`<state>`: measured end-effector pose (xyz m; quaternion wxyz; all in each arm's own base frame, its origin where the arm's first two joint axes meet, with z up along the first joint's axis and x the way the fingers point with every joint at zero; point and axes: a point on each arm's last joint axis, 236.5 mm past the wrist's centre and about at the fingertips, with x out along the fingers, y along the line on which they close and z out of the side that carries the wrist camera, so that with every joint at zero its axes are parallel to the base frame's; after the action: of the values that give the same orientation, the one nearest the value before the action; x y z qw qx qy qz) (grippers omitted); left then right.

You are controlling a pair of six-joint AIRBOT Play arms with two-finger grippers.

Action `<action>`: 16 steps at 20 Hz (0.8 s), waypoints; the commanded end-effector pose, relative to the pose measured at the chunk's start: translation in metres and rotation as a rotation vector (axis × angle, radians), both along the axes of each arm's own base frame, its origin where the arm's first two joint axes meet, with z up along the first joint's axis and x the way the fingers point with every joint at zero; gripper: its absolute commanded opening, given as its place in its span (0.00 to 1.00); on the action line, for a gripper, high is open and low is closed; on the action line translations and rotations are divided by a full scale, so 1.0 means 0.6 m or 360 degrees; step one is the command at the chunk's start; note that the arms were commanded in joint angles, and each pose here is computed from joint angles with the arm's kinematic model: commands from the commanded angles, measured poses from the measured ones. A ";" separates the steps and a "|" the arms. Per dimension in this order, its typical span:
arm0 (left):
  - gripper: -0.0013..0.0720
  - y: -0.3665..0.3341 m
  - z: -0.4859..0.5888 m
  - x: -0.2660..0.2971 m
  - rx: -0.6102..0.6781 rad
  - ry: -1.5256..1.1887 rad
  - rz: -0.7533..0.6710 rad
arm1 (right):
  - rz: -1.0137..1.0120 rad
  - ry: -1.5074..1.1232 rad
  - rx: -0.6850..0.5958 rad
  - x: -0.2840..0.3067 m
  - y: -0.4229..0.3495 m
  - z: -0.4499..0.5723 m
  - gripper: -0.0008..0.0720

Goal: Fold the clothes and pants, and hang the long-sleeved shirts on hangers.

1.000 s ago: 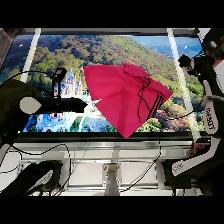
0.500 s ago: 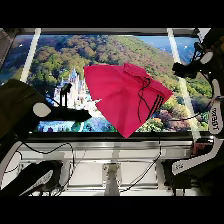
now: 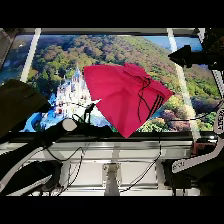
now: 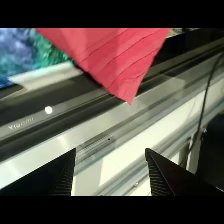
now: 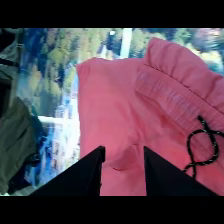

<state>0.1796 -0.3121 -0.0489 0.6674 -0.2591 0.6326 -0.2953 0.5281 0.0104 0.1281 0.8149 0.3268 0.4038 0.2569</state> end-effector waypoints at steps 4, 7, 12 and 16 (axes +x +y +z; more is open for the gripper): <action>0.71 -0.030 -0.071 0.032 0.0023 0.0185 0.0374 | -0.0016 0.0025 0.0098 -0.002 0.006 0.017 0.42; 0.69 -0.025 -0.078 0.059 0.0026 0.0152 0.0488 | -0.0008 0.0029 0.0100 -0.004 0.007 0.017 0.42; 0.67 -0.033 -0.071 0.091 0.0016 0.0083 0.0538 | -0.0006 0.0030 0.0100 -0.004 0.008 0.017 0.42; 0.67 -0.063 -0.071 0.113 0.0001 0.0093 0.0521 | -0.0007 0.0030 0.0100 -0.004 0.008 0.017 0.42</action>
<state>0.2379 -0.3397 -0.0915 0.6888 -0.3639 0.6025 -0.1735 0.5260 0.0149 0.1374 0.8011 0.3552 0.4027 0.2642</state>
